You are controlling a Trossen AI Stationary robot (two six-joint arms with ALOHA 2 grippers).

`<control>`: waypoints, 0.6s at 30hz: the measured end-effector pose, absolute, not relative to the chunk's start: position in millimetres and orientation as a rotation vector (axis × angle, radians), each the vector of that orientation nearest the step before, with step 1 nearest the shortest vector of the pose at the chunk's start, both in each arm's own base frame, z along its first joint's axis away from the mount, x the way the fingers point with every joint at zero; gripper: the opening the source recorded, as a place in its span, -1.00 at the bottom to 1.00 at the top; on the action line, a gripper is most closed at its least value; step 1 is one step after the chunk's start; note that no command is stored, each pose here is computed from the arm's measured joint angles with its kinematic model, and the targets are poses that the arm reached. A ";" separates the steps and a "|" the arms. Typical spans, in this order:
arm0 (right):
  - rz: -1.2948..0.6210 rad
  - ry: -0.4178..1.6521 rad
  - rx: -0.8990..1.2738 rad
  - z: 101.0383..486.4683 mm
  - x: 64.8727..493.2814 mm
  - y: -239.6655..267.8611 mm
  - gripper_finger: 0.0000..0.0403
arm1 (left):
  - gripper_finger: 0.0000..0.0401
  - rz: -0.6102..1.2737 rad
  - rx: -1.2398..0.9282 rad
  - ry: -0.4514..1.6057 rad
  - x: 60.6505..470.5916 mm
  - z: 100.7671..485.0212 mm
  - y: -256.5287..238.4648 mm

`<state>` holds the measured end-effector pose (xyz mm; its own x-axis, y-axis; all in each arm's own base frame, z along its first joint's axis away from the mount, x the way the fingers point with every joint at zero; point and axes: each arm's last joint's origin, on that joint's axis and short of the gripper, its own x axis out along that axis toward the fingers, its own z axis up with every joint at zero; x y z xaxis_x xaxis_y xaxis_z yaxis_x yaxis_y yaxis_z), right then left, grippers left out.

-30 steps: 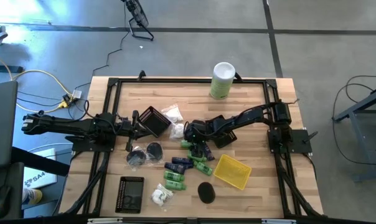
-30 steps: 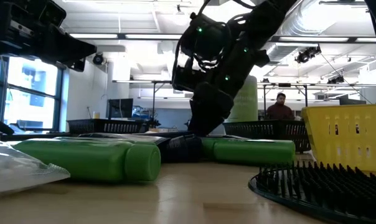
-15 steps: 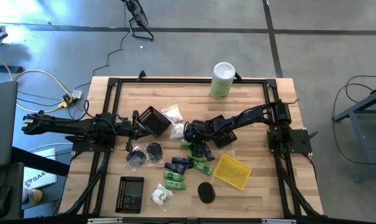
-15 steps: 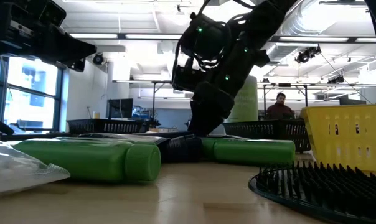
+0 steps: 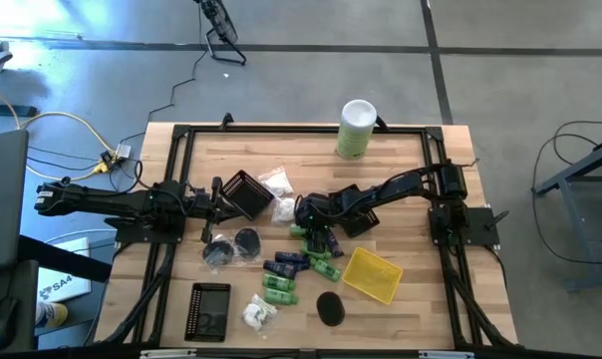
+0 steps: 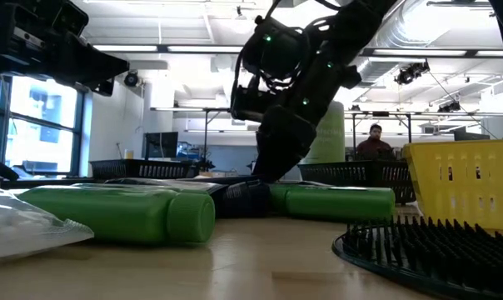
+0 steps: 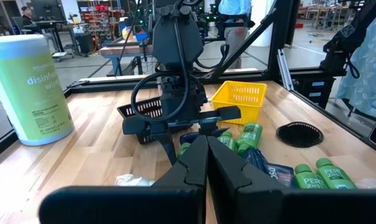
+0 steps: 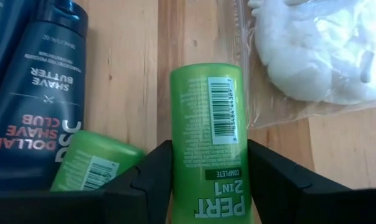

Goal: Pick & Place Travel size toiletries
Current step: Put the shampoo bottle into the top right black bin

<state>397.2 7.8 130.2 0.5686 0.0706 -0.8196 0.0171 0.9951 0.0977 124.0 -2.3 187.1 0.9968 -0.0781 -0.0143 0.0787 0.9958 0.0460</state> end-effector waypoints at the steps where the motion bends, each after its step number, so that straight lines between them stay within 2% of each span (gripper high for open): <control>1: 0.032 0.964 0.098 132.0 396.8 7.8 -0.16 | -1.00 -0.079 0.047 0.013 124.1 187.1 -2.3; 7: 0.025 0.913 0.093 158.4 391.8 7.3 -0.16 | -1.00 -0.079 0.046 0.016 124.0 186.7 -2.3; 18: -0.053 0.751 0.065 229.1 370.3 3.2 -0.16 | -1.00 -0.079 0.046 0.016 124.0 186.7 -2.3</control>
